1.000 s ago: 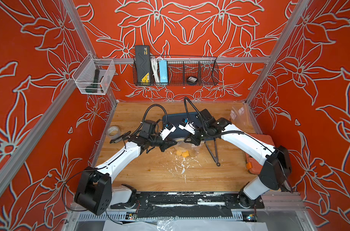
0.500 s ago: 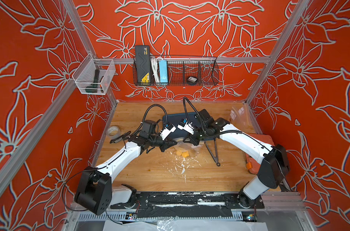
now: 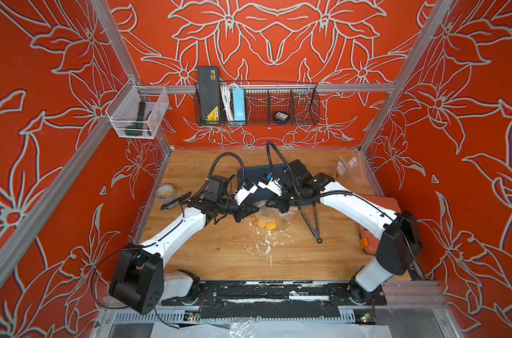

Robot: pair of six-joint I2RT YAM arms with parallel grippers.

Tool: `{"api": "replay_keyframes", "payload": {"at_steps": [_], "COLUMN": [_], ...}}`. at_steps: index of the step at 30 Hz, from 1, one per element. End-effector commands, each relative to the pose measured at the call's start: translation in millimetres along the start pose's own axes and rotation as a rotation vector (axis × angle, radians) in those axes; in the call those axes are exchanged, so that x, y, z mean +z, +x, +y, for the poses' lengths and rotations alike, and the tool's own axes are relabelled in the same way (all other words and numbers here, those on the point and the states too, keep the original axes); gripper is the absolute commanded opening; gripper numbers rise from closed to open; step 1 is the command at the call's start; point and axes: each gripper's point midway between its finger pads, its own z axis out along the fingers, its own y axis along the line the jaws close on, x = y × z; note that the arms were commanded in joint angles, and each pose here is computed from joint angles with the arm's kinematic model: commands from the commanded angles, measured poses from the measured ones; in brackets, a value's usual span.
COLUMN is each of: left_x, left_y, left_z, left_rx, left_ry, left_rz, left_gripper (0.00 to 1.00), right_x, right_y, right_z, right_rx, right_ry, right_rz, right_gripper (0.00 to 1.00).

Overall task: Put the cookies into a resealable bag to prevent moisture
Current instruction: Close the ziploc bag at the center of the board.

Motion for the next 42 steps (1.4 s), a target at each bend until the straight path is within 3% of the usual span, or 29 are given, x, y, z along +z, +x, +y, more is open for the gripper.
{"api": "replay_keyframes", "payload": {"at_steps": [1, 2, 4, 5, 6, 8, 9, 11, 12, 13, 14, 15, 17, 18, 20, 21, 23, 25, 27, 28, 29, 30, 32, 33, 34, 36, 37, 40, 42], "left_x": [-1.1, -1.5, -1.7, -1.7, -1.8, -1.7, -2.3, -2.7, -2.7, -3.1, -3.3, -2.8, -2.9, -2.7, -3.1, -3.1, -2.8, -3.0, -2.8, -3.2, -3.2, -3.5, -3.7, -3.8, -3.8, -3.5, -3.5, -3.7, -3.6], "left_y": [-4.4, -5.2, -4.7, -4.6, -4.5, -3.5, -3.9, -4.1, -4.4, -4.0, -4.4, -4.0, -3.7, -3.5, -4.0, -3.6, -3.4, -3.6, -3.4, -3.8, -3.6, -3.8, -3.7, -3.8, -3.8, -3.1, -3.1, -2.7, -2.7], "left_z": [-2.0, -2.0, -0.8, 0.0, 1.0, 4.1, 5.3, 6.6, 6.3, 6.4, 6.1, 6.3, 6.1, 6.2, 6.0, 6.6, 6.5, 6.5, 6.9, 6.5, 6.8, 6.7, 7.4, 7.5, 7.5, 8.8, 9.5, 10.7, 10.2], "left_rx": [0.028, 0.027, 0.026, 0.025, 0.024, 0.019, 0.015, 0.012, 0.013, 0.014, 0.014, 0.013, 0.013, 0.012, 0.013, 0.01, 0.011, 0.011, 0.01, 0.013, 0.013, 0.014, 0.011, 0.011, 0.01, 0.004, 0.001, 0.0, 0.0], "left_ry": [0.017, 0.015, 0.009, 0.005, -0.001, -0.015, -0.022, -0.025, -0.023, -0.025, -0.023, -0.022, -0.021, -0.021, -0.021, -0.022, -0.022, -0.021, -0.022, -0.022, -0.024, -0.025, -0.028, -0.028, -0.028, -0.032, -0.035, -0.038, -0.036], "left_rz": [-0.013, -0.015, -0.014, -0.013, -0.012, -0.008, -0.008, -0.01, -0.011, -0.012, -0.013, -0.011, -0.011, -0.011, -0.011, -0.011, -0.011, -0.011, -0.01, -0.011, -0.011, -0.011, -0.011, -0.011, -0.012, -0.01, -0.009, -0.008, -0.008], "left_gripper": [0.0, 0.0, 0.0, 0.0, 0.0, 0.0, 0.0, 0.0, 0.0, 0.0, 0.0, 0.0, 0.0, 0.0, 0.0, 0.0, 0.0, 0.0, 0.0, 0.0, 0.0, 0.0, 0.0, 0.0, 0.0, 0.0, 0.0, 0.0, 0.0], "right_x": [1.5, 0.8, -3.7, -7.0, -10.7, -16.4, -19.4, -21.2, -21.9, -22.1, -21.6, -21.1, -21.2, -22.3, -25.8, -26.8, -28.3, -29.4, -31.0, -32.3, -34.5, -36.6, -39.9, -40.8, -42.0, -42.9, -43.1, -45.0, -46.6], "right_y": [-4.6, -4.4, -4.4, -3.4, -2.2, -1.2, -1.0, 4.0, 8.0, 11.7, 15.9, 19.5, 22.2, 23.1, 24.8, 25.8, 29.7, 34.0, 37.5, 38.5, 39.2, 40.2, 42.3, 44.3, 46.7, 51.2, 53.4, 58.9, 61.8], "right_z": [3.1, 0.0, -4.9, -7.8, -8.5, -6.6, -6.1, -7.0, -9.2, -10.0, -10.5, -9.3, -9.6, -11.7, -13.0, -12.1, -14.3, -17.1, -17.2, -18.6, -20.4, -21.1, -20.7, -20.8, -22.0, -19.9, -18.4, -19.7, -20.1], "right_rx": [-0.015, -0.016, -0.015, -0.014, -0.011, -0.01, -0.011, -0.008, -0.002, 0.001, 0.009, 0.009, 0.012, 0.02, 0.028, 0.029, 0.033, 0.038, 0.045, 0.046, 0.048, 0.051, 0.059, 0.063, 0.065, 0.076, 0.087, 0.118, 0.13], "right_ry": [-0.016, 0.006, 0.055, 0.082, 0.097, 0.103, 0.113, 0.133, 0.147, 0.155, 0.157, 0.148, 0.155, 0.173, 0.189, 0.188, 0.204, 0.22, 0.217, 0.23, 0.25, 0.256, 0.255, 0.258, 0.268, 0.254, 0.242, 0.262, 0.274], "right_rz": [-0.005, -0.01, -0.024, -0.026, -0.028, -0.041, -0.047, -0.041, -0.031, -0.018, -0.003, 0.008, 0.007, 0.0, -0.014, -0.014, -0.004, 0.01, 0.017, 0.017, 0.011, 0.006, 0.004, 0.009, 0.012, 0.013, 0.015, 0.003, -0.014], "right_gripper": [0.02, 0.12, 0.14, 0.11, 0.0, 0.0, 0.04, 0.24, 0.21, 0.05, 0.0, 0.0, 0.17, 0.16, 0.0, 0.04, 0.24, 0.0, 0.03, 0.14, 0.14, 0.0, 0.0, 0.11, 0.14, 0.0, 0.0, 0.22, 0.04]}}
